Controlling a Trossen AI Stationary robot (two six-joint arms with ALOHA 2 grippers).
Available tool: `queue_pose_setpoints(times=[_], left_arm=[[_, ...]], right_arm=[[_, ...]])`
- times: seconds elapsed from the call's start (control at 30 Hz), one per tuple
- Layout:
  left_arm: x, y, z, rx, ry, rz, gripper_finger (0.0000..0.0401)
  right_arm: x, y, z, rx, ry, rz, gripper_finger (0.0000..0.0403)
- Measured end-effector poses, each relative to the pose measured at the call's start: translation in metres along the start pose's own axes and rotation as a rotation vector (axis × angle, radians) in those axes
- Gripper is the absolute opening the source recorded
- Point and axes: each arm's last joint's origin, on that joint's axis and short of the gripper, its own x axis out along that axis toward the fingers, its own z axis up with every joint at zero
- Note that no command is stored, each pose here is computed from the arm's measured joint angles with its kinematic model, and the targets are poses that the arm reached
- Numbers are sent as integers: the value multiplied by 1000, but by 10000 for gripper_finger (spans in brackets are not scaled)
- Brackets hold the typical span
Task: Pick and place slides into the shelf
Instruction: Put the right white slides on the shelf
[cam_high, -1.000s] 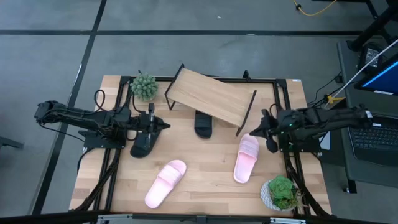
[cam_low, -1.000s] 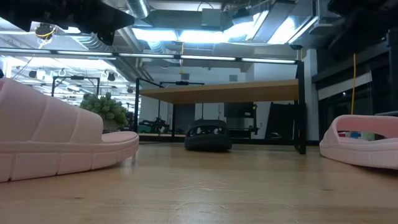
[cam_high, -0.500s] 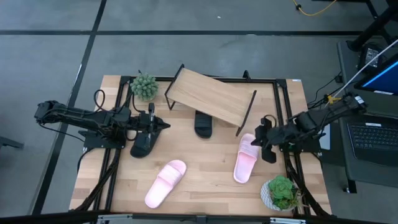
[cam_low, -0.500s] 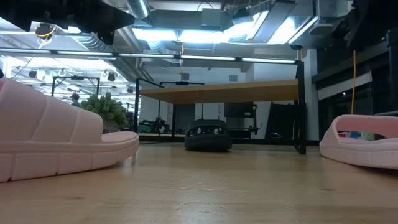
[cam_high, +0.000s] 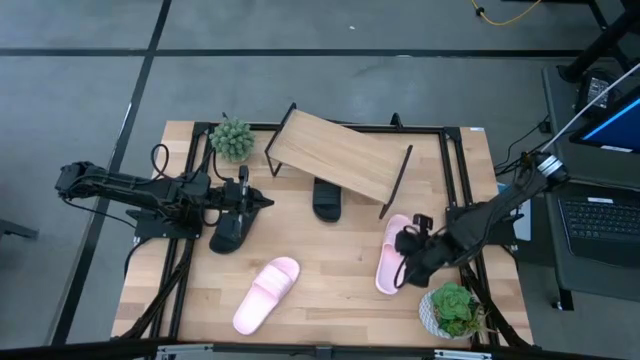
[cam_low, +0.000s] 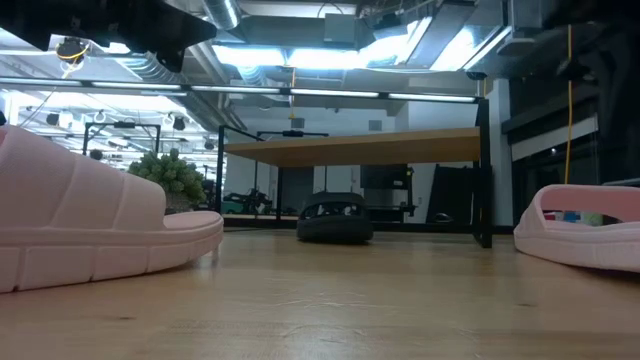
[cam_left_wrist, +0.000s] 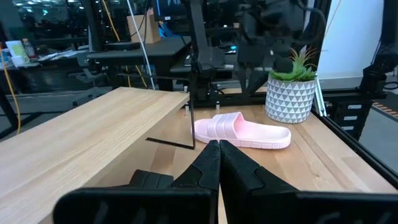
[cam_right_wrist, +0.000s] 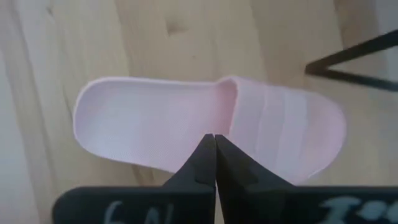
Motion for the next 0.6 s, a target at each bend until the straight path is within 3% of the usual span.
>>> queue_pose_setpoints(times=[0.27,0.6], left_arm=[[0,0,0,1,2,0,0],[0,0,0,1,2,0,0]], right_arm=[[2,21,2,41,4,-55,2],[10,18,2,25,61,-150,29]])
